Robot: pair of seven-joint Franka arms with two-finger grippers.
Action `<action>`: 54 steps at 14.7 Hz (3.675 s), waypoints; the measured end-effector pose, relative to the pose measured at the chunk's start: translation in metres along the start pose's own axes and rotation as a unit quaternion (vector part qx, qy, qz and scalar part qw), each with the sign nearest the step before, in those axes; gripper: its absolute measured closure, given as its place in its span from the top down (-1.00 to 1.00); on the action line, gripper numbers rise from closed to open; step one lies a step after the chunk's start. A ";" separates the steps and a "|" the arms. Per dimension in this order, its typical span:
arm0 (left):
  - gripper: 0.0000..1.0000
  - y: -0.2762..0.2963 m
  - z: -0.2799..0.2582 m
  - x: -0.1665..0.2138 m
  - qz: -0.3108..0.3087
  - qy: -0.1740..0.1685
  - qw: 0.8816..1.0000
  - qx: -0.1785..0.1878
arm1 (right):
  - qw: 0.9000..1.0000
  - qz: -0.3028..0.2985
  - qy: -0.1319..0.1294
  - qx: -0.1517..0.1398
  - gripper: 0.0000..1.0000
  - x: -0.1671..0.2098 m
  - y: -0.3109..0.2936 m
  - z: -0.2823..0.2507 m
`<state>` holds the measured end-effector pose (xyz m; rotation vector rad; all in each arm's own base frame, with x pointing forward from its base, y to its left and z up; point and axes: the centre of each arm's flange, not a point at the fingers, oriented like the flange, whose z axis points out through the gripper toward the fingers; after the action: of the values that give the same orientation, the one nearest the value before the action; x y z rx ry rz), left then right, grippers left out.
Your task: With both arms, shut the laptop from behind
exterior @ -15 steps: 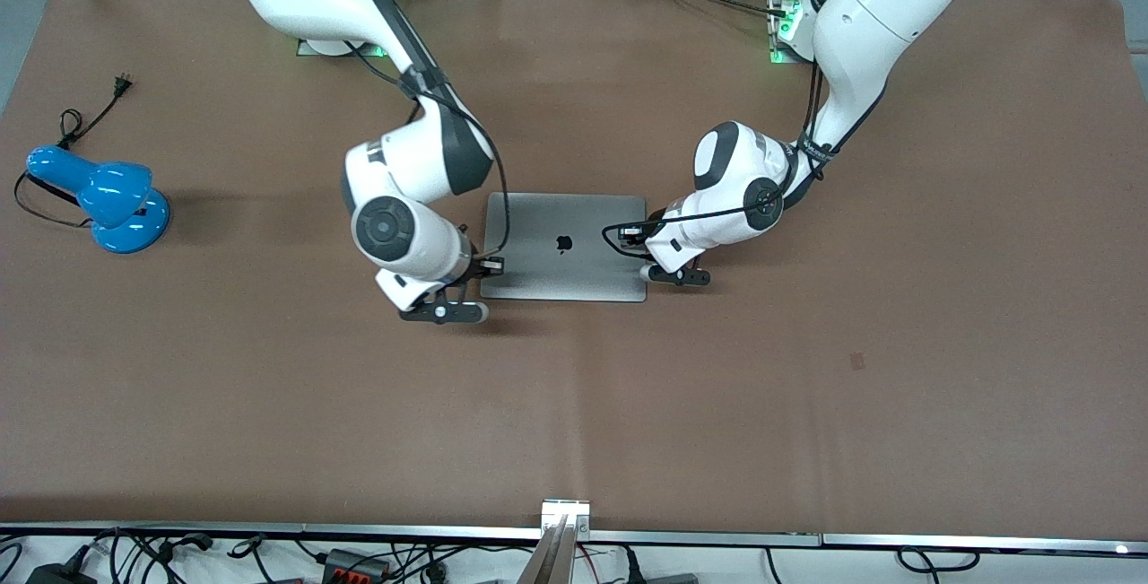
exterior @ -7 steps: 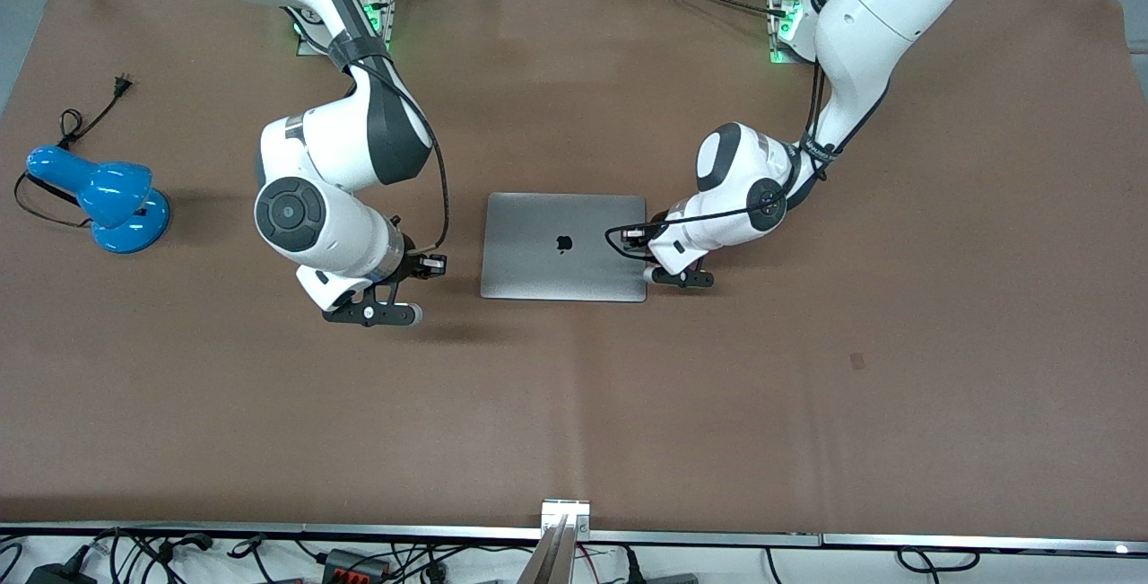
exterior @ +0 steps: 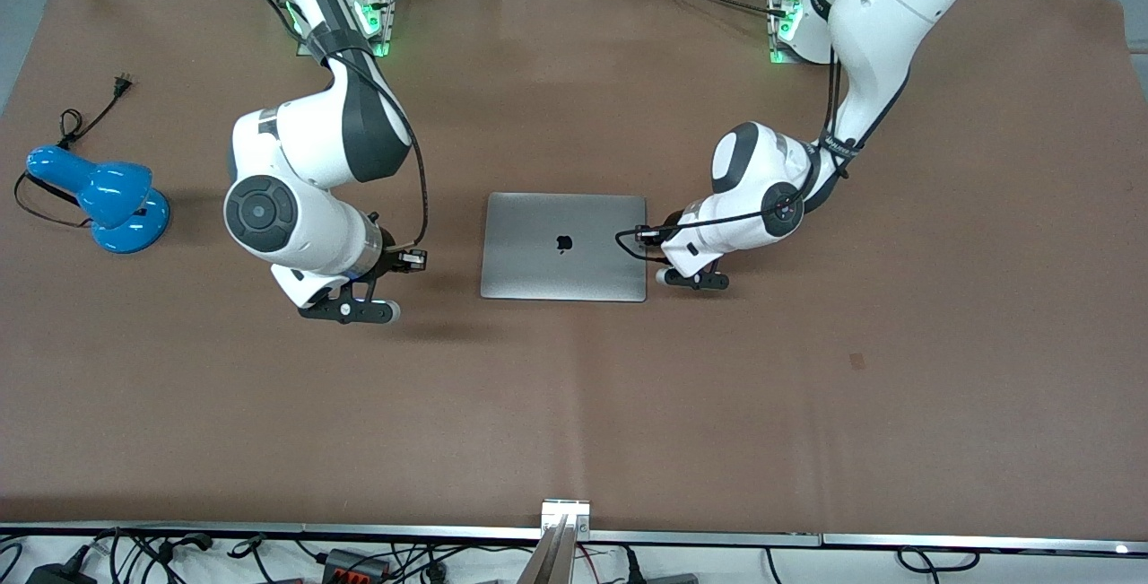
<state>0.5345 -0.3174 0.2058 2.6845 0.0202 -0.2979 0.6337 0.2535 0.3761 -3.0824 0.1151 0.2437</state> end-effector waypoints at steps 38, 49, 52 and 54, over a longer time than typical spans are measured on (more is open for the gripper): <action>1.00 -0.079 -0.449 -0.080 -0.046 0.023 0.981 0.186 | 0.991 -0.024 0.132 0.011 1.00 -0.005 0.267 -0.229; 1.00 -0.098 -0.457 -0.075 -0.061 0.034 0.978 0.197 | 0.994 -0.031 0.099 -0.015 1.00 -0.079 0.268 -0.210; 1.00 -0.101 -0.458 -0.075 -0.064 0.035 0.978 0.197 | 0.996 -0.031 0.078 -0.015 1.00 -0.098 0.269 -0.203; 1.00 -0.101 -0.458 -0.075 -0.064 0.035 0.978 0.196 | 0.997 -0.030 0.068 -0.014 1.00 -0.105 0.269 -0.201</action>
<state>0.5494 -0.0288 0.5827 3.0932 0.1736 -0.2695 0.5403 -0.0182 0.5803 -3.1233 0.0237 0.0327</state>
